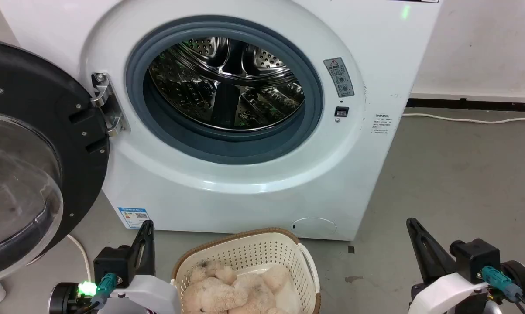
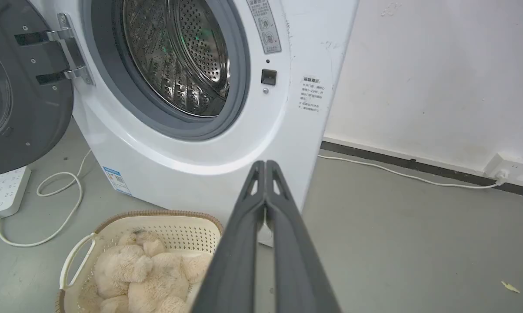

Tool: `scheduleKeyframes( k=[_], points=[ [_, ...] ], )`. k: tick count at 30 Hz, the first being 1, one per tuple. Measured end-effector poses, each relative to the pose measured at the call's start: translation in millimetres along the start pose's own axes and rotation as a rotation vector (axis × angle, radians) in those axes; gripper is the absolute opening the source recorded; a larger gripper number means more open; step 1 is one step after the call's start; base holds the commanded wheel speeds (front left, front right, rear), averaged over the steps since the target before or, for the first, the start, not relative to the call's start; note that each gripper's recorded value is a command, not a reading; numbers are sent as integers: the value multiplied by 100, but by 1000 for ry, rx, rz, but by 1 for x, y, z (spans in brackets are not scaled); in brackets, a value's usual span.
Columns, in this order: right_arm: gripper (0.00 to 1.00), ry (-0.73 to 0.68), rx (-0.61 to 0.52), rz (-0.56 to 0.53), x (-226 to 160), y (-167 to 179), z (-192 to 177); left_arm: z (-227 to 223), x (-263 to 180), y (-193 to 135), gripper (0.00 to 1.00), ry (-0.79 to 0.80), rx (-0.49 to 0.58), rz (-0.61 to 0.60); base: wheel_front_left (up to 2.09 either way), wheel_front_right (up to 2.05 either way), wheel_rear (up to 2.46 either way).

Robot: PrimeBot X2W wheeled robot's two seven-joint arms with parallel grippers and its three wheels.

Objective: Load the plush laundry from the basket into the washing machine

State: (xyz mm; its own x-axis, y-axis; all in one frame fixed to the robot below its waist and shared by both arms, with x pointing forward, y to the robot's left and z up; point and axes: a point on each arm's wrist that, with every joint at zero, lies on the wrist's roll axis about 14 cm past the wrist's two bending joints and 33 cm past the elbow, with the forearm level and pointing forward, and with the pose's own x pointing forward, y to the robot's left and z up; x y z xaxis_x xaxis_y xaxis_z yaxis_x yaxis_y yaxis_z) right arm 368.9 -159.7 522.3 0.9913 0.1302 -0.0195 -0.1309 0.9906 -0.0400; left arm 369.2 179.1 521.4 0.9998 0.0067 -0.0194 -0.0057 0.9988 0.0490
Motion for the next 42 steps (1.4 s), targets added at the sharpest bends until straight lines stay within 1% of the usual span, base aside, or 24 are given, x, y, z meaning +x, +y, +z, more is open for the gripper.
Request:
scheduleKeyframes(
  k=[42],
  points=[
    [0, 0, 0, 0, 0, 0, 0, 0, 0, 0, 0, 0, 0, 0, 0, 0, 0]
  ],
)
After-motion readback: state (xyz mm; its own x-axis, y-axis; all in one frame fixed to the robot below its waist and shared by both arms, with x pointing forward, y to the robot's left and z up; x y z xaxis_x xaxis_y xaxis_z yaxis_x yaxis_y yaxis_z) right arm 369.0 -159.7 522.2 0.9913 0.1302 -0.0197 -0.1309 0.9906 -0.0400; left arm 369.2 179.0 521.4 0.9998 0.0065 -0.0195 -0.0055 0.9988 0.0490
